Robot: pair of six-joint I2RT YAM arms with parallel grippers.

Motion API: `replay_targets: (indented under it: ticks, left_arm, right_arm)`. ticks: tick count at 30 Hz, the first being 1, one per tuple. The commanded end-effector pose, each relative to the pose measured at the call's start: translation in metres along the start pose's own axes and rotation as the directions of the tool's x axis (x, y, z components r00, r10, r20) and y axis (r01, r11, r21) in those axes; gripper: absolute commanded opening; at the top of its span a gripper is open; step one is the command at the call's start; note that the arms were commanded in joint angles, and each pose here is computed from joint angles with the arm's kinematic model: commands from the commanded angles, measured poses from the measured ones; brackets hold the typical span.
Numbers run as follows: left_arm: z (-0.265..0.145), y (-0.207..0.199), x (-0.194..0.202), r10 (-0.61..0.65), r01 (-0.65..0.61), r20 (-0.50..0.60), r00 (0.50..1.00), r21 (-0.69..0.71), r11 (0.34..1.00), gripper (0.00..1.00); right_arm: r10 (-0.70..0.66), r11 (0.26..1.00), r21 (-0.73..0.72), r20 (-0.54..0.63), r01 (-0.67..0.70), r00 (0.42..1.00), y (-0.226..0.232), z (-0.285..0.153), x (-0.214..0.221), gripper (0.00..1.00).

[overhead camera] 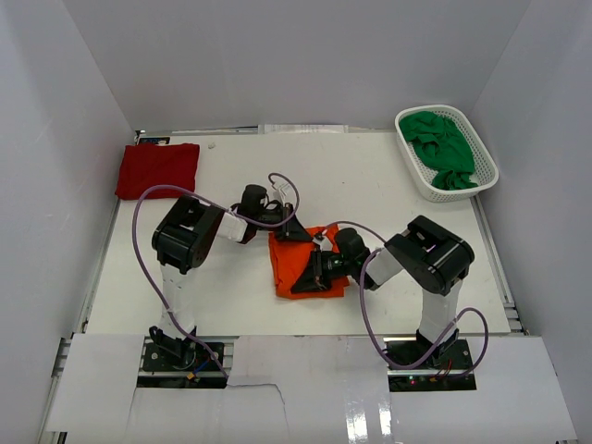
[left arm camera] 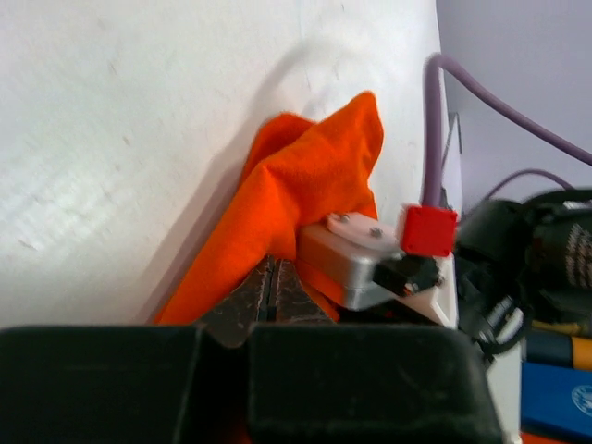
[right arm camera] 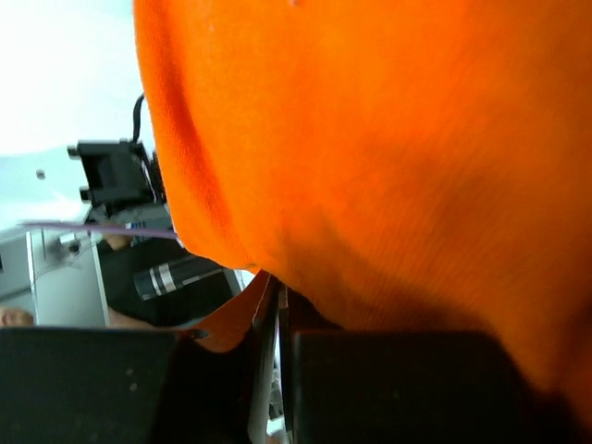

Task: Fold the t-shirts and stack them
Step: Smooth out wrinkles on the folded tshirt, then put the neatly folded tshirt into the corner of the board with the left arm

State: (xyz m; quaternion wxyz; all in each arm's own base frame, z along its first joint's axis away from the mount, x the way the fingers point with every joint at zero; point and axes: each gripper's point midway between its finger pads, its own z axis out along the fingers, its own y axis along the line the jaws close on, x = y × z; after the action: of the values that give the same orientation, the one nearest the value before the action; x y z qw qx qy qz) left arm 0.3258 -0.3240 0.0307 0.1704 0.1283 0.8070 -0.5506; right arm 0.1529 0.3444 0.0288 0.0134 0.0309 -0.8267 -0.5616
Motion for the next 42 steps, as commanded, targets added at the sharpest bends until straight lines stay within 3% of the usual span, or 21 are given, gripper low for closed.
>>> replay_targets:
  ticks: [1, 5, 7, 8, 10, 11, 14, 17, 19, 23, 25, 29, 33, 42]
  left_arm:
    - [0.002, 0.021, -0.032, 0.057, -0.046, 0.073, 0.996, -0.137, 0.99, 0.0]
    - [0.013, 0.009, -0.075, 0.103, -0.089, 0.108, 0.989, -0.122, 0.988, 0.0]
    - [0.013, 0.002, -0.086, 0.104, -0.091, 0.118, 0.988, -0.112, 0.99, 0.0]
    - [0.011, -0.009, -0.095, 0.119, -0.107, 0.129, 0.984, -0.098, 0.989, 0.0]
    - [0.008, -0.031, -0.115, 0.142, -0.132, 0.153, 0.978, -0.074, 0.988, 0.05]
    - [0.005, -0.041, -0.12, 0.149, -0.141, 0.159, 0.976, -0.064, 0.988, 0.09]
    - [-0.013, -0.08, -0.137, 0.207, -0.194, 0.204, 0.957, -0.081, 0.978, 0.35]
    - [-0.034, -0.091, -0.138, 0.254, -0.194, 0.199, 0.946, -0.28, 0.94, 0.51]
    - [-0.051, -0.08, -0.121, 0.208, -0.119, 0.167, 0.964, -0.427, 0.896, 0.64]
    - [-0.085, -0.056, -0.071, 0.091, 0.009, 0.149, 0.985, -0.561, 0.827, 0.86]
    - [-0.104, -0.069, -0.058, 0.089, 0.032, 0.185, 0.979, -0.564, 0.825, 0.96]
    - [-0.124, -0.059, -0.005, 0.02, 0.097, 0.195, 0.981, -0.568, 0.817, 0.98]
    - [-0.133, -0.055, 0.014, -0.005, 0.127, 0.211, 0.978, -0.57, 0.812, 0.98]
    - [-0.1, -0.021, 0.057, -0.157, 0.217, 0.161, 0.974, -0.483, 0.848, 0.98]
  right_arm:
    - [-0.03, 0.997, 0.076, 0.025, 0.028, 0.999, 0.014, -0.001, -0.011, 0.08]
    - [-0.12, 0.985, 0.13, 0.053, 0.113, 0.991, 0.048, -0.016, -0.021, 0.1]
    - [-0.224, 0.969, 0.125, 0.084, 0.213, 0.971, 0.074, -0.028, -0.027, 0.17]
    - [-0.269, 0.957, 0.142, 0.112, 0.252, 0.957, 0.083, -0.033, -0.032, 0.27]
    - [-0.366, 0.925, 0.158, 0.137, 0.344, 0.921, 0.108, -0.048, -0.037, 0.33]
    - [-0.392, 0.916, 0.16, 0.152, 0.369, 0.907, 0.117, -0.053, -0.039, 0.34]
    - [-0.465, 0.874, 0.26, 0.198, 0.411, 0.863, 0.128, -0.075, -0.048, 0.43]
    - [-0.521, 0.813, 0.413, 0.2, 0.411, 0.83, 0.123, -0.097, -0.058, 0.52]
    - [-0.538, 0.77, 0.515, 0.208, 0.376, 0.817, 0.115, -0.114, -0.065, 0.7]
    - [-0.566, 0.709, 0.613, 0.202, 0.348, 0.799, 0.104, -0.135, -0.074, 0.73]
    - [-0.572, 0.702, 0.626, 0.211, 0.34, 0.793, 0.104, -0.142, -0.075, 0.73]
    - [-0.581, 0.696, 0.638, 0.231, 0.329, 0.781, 0.105, -0.154, -0.077, 0.74]
    - [-0.594, 0.695, 0.642, 0.259, 0.323, 0.762, 0.112, -0.166, -0.079, 0.74]
    - [-0.599, 0.694, 0.651, 0.285, 0.307, 0.748, 0.114, -0.181, -0.079, 0.74]
